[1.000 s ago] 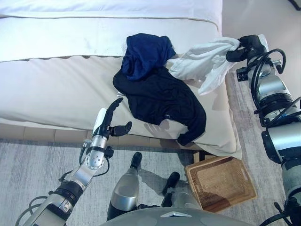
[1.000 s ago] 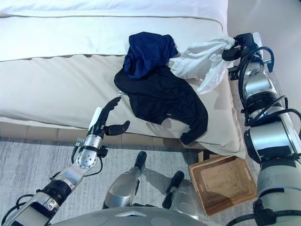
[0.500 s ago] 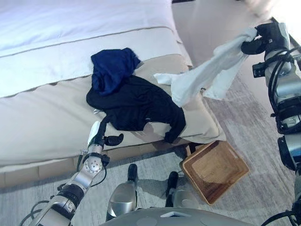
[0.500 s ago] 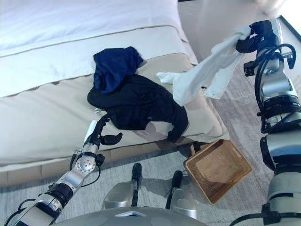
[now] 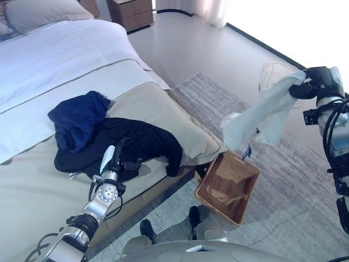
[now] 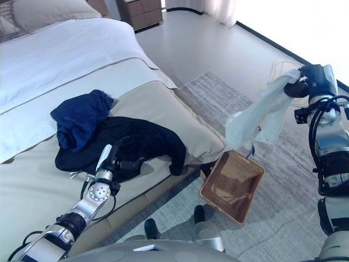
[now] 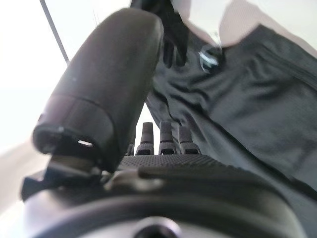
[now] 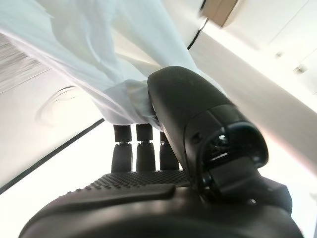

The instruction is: Pick up the clothes from the bed and place them into the basket

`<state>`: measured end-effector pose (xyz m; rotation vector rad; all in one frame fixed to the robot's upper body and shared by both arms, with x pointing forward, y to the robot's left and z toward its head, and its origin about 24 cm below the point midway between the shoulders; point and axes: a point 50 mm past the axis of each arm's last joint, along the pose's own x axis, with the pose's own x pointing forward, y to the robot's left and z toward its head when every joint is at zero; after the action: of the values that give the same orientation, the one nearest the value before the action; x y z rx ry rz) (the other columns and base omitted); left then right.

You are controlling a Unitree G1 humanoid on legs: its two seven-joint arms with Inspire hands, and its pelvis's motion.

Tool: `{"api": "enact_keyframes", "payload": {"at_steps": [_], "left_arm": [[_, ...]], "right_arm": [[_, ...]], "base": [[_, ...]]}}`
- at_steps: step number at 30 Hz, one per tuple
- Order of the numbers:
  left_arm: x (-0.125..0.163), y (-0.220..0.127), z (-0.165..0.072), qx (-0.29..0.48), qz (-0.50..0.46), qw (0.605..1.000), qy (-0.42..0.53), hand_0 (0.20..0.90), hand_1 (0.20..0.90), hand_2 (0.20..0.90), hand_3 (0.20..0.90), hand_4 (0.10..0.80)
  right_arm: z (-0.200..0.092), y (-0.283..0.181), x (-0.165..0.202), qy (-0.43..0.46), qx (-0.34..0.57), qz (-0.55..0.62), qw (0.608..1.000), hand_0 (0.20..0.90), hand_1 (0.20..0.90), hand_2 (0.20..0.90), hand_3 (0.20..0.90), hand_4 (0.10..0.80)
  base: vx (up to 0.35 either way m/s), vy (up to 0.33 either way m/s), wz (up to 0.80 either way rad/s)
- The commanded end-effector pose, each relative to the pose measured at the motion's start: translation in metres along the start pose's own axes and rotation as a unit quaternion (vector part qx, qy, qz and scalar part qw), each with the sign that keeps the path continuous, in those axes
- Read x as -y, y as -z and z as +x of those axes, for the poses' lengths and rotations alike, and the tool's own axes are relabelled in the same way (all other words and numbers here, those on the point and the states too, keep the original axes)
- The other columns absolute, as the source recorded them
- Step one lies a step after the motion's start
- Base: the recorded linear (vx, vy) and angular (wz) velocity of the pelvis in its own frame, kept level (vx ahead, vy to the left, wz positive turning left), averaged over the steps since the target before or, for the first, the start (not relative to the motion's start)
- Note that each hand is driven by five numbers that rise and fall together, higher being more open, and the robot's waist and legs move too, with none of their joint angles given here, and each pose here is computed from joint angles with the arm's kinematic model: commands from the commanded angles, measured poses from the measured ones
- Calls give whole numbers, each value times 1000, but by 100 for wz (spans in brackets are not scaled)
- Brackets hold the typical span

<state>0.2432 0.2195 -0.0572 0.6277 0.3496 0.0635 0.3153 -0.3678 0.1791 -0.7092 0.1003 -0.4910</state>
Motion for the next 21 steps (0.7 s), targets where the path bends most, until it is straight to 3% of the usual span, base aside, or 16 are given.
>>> {"api": "enact_keyframes", "payload": {"at_steps": [1,6,21], "left_arm": [[-13,-16,14,42,13,999,-27,900,900,900,900,800],[-11,-16,14,41,20,999,-16,900,900,900,900,800],[-2,-24,18,45,23,999,3,900,900,900,900,800]], "right_arm": [[1,-50,61,81,99,-8,992,300,300,300,200,100],[-1,-37,60,69,83,-10,994,300,300,300,200,100],[-1,-24,13,-28,71,-30,997,300,300,300,200,100]], "base": [[1,-26,-8],[-1,-36,-13],[3,-14,-7]]}}
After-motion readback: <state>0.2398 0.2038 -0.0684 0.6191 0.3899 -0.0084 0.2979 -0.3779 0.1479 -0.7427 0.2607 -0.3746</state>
